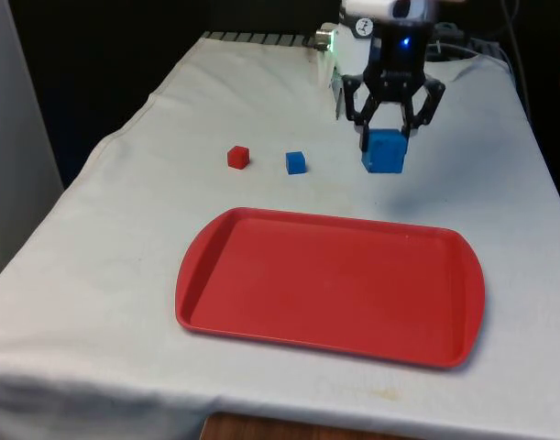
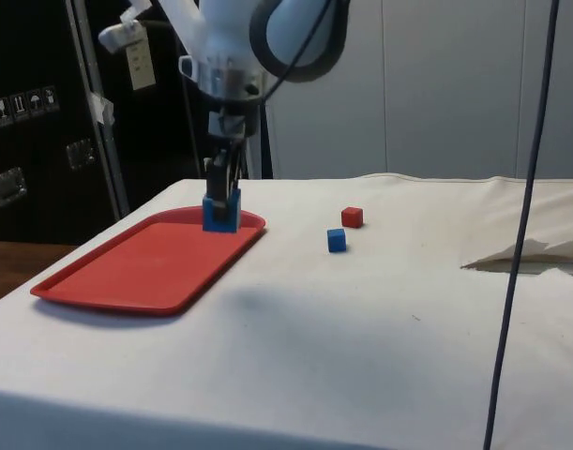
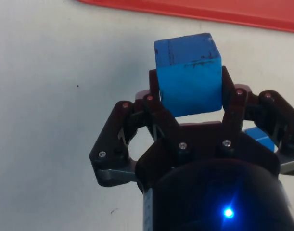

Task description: Pick up the largest block and place it onto the tray.

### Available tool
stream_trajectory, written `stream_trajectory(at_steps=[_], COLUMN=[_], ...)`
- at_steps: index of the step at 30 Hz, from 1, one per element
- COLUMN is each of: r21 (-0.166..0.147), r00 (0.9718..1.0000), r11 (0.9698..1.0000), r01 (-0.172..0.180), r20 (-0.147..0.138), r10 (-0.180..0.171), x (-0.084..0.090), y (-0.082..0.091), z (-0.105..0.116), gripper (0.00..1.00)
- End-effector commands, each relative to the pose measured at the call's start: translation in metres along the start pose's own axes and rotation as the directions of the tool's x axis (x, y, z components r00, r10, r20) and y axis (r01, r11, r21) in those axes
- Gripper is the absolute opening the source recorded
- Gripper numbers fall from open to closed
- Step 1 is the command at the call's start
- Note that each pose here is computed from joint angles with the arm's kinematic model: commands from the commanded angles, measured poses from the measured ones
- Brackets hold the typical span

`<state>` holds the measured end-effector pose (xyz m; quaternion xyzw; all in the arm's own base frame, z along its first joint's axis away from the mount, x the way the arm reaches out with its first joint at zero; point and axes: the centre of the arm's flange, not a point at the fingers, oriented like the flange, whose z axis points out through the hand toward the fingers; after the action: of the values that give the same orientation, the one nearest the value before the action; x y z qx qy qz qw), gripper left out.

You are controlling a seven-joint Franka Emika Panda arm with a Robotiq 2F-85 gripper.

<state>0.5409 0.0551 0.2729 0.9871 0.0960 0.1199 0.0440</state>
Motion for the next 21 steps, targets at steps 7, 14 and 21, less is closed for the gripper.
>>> stream_trajectory(at_steps=[7, 14, 21], r21=[0.000, -0.008, -0.023], r00=[0.9997, 0.9990, 0.9985], r11=[0.9998, 0.9991, 0.9983], r01=[-0.021, -0.042, -0.053], r20=[-0.010, -0.014, -0.016], r10=[0.021, 0.042, 0.053], x=[0.015, 0.026, 0.036], y=[0.009, 0.018, 0.030], z=[-0.016, -0.019, -0.010], gripper=[0.02, 0.02, 0.02])
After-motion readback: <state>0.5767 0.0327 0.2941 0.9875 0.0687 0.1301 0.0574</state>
